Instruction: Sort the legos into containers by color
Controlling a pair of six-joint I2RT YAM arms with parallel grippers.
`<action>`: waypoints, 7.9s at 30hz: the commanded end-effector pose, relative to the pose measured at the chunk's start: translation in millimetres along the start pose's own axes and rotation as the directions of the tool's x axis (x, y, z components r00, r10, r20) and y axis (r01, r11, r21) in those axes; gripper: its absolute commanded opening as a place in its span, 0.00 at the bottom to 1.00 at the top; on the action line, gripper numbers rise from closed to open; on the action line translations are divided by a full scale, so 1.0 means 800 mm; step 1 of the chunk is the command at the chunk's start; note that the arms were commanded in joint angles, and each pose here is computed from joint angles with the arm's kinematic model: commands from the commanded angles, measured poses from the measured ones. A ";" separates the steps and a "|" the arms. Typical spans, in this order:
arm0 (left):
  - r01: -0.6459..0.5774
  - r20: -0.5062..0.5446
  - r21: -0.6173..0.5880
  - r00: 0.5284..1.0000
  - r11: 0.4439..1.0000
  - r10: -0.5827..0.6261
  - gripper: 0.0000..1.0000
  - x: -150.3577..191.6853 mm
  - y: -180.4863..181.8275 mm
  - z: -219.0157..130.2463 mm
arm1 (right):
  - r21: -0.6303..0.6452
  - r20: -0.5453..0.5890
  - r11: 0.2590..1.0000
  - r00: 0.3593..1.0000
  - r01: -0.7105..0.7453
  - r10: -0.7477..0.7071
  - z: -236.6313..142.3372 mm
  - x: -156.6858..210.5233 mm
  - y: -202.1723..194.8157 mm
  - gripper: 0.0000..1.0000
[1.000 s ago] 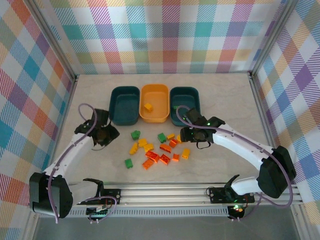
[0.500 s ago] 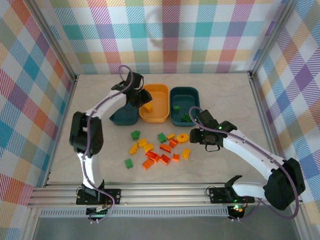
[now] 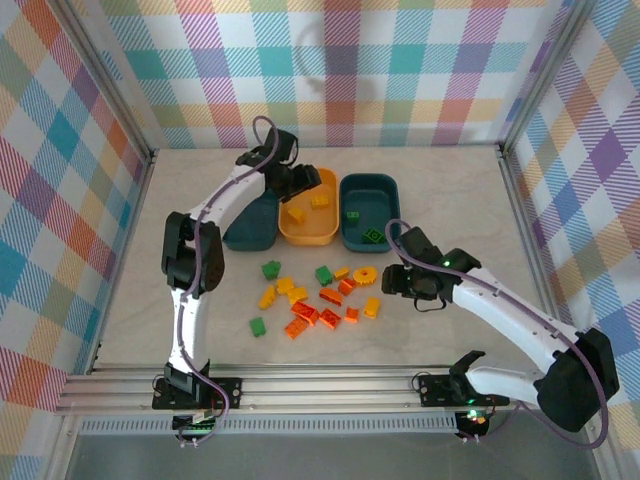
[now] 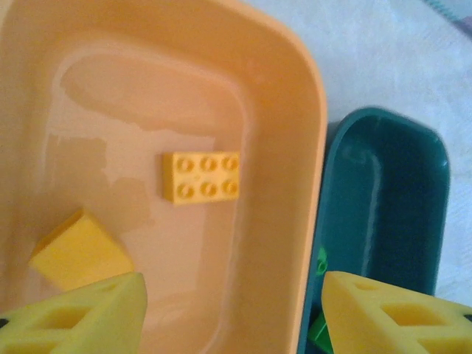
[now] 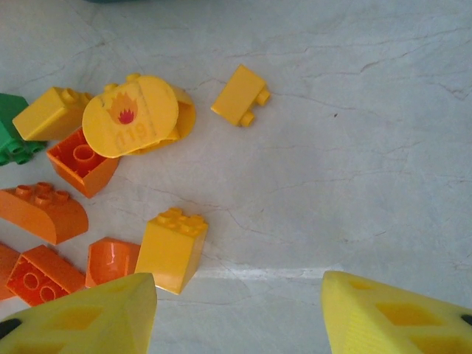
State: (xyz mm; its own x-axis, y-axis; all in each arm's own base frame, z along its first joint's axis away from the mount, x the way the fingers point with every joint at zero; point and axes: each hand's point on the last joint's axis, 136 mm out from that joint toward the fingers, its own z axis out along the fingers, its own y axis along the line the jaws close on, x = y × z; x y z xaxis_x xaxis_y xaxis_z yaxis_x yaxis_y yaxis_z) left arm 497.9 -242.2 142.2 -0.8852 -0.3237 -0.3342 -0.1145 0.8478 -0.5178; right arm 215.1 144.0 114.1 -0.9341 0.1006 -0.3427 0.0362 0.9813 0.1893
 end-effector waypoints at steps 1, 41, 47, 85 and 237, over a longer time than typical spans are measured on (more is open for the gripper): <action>-0.004 0.091 0.026 0.996 1.000 0.002 0.68 0.003 -0.013 -0.068 | -0.005 -0.069 1.000 0.997 -0.022 0.022 0.017 0.024 0.010 0.61; 0.069 0.034 -0.322 0.998 0.944 -0.062 0.77 0.257 0.245 -0.151 | -0.039 0.163 0.929 0.919 0.369 -0.358 0.049 -0.148 0.201 0.19; -0.005 0.018 -0.291 1.000 0.957 0.011 0.76 0.270 0.236 -0.175 | -0.032 0.185 0.896 0.884 0.442 -0.429 0.102 -0.225 0.269 0.22; -0.296 -0.107 -0.302 0.955 0.906 0.276 0.39 0.271 0.202 -0.070 | 0.058 0.051 0.972 0.972 0.226 -0.229 0.054 -0.095 0.071 0.60; -0.191 -0.171 -0.370 0.976 0.909 0.136 0.48 0.257 0.144 -0.034 | -0.118 0.142 0.982 0.981 0.149 -0.132 0.048 -0.110 0.100 0.56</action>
State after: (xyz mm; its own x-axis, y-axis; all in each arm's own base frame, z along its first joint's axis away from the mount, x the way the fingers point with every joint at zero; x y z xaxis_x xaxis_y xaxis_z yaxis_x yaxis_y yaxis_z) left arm 294.3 -198.7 35.7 -0.9499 -0.1566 -0.2704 -0.1199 0.9818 -0.1475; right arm 314.7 227.3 118.3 -0.8778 -0.0300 -0.4781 -0.1651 0.9559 0.2431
